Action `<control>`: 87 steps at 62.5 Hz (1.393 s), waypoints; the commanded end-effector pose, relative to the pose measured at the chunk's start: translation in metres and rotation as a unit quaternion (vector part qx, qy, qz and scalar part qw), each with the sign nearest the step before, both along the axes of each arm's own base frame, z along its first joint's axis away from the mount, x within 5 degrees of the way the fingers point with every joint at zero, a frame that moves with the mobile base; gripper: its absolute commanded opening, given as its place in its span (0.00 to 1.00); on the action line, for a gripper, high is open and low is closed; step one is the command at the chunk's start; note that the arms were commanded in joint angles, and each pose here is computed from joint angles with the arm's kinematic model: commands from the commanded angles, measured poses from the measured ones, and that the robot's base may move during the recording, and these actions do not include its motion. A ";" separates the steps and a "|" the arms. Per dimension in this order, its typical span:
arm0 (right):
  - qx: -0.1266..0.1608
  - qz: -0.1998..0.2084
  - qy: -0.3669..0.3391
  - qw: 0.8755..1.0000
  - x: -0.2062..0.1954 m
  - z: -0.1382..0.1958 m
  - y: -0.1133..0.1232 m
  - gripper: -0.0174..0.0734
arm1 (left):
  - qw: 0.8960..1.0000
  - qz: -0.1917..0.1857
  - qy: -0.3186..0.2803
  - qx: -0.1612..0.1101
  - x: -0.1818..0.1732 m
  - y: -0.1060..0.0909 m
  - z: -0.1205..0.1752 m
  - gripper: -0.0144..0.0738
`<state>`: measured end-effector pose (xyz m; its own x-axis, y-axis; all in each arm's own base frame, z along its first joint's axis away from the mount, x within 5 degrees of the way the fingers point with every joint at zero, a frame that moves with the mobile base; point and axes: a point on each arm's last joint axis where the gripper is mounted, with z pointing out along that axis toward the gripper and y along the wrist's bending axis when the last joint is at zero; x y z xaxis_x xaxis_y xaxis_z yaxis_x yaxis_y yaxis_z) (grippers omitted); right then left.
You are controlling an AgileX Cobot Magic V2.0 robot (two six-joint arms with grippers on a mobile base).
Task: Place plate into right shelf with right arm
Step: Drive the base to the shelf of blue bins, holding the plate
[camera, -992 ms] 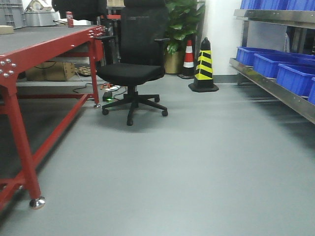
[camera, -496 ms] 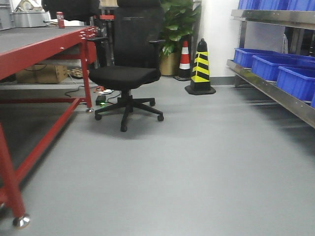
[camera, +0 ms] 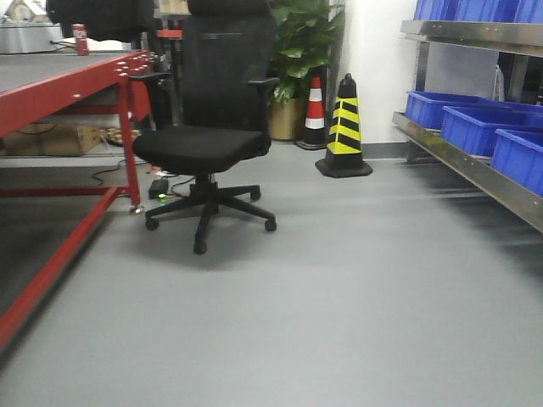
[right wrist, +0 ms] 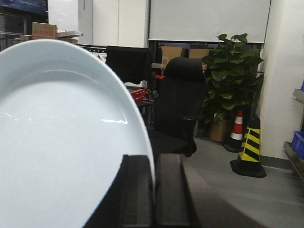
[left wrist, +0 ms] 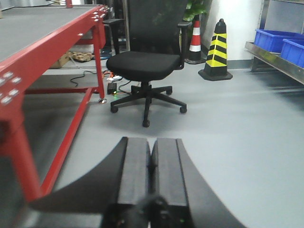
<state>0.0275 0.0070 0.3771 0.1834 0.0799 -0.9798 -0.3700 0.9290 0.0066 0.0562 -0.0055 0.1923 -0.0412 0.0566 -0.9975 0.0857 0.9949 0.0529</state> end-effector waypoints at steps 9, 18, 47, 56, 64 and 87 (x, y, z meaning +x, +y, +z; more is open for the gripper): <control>0.011 0.003 -0.051 0.999 -0.003 0.016 0.000 0.22 | 0.999 0.008 -0.041 -0.008 0.000 0.001 0.005 0.11; 0.011 0.003 -0.051 0.999 -0.003 0.016 0.000 0.22 | 0.999 0.008 -0.041 -0.008 0.000 0.001 0.005 0.11; 0.011 0.003 -0.051 0.999 -0.003 0.016 0.000 0.22 | 0.999 0.008 -0.041 -0.008 0.000 0.001 0.005 0.11; 0.011 0.003 -0.051 0.999 -0.003 0.016 0.000 0.22 | 0.999 0.008 -0.041 -0.008 0.000 0.001 0.005 0.11; 0.011 0.003 -0.051 0.999 -0.003 0.016 0.000 0.22 | 0.999 0.008 -0.041 -0.008 0.000 0.001 0.005 0.11; 0.011 0.003 -0.051 0.999 -0.003 0.016 0.000 0.22 | 0.999 0.008 -0.041 -0.008 0.000 0.001 0.005 0.11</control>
<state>0.0275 0.0070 0.3771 0.1834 0.0799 -0.9798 -0.3700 0.9290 0.0066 0.0562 -0.0055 0.1923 -0.0412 0.0566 -0.9975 0.0857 0.9949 0.0529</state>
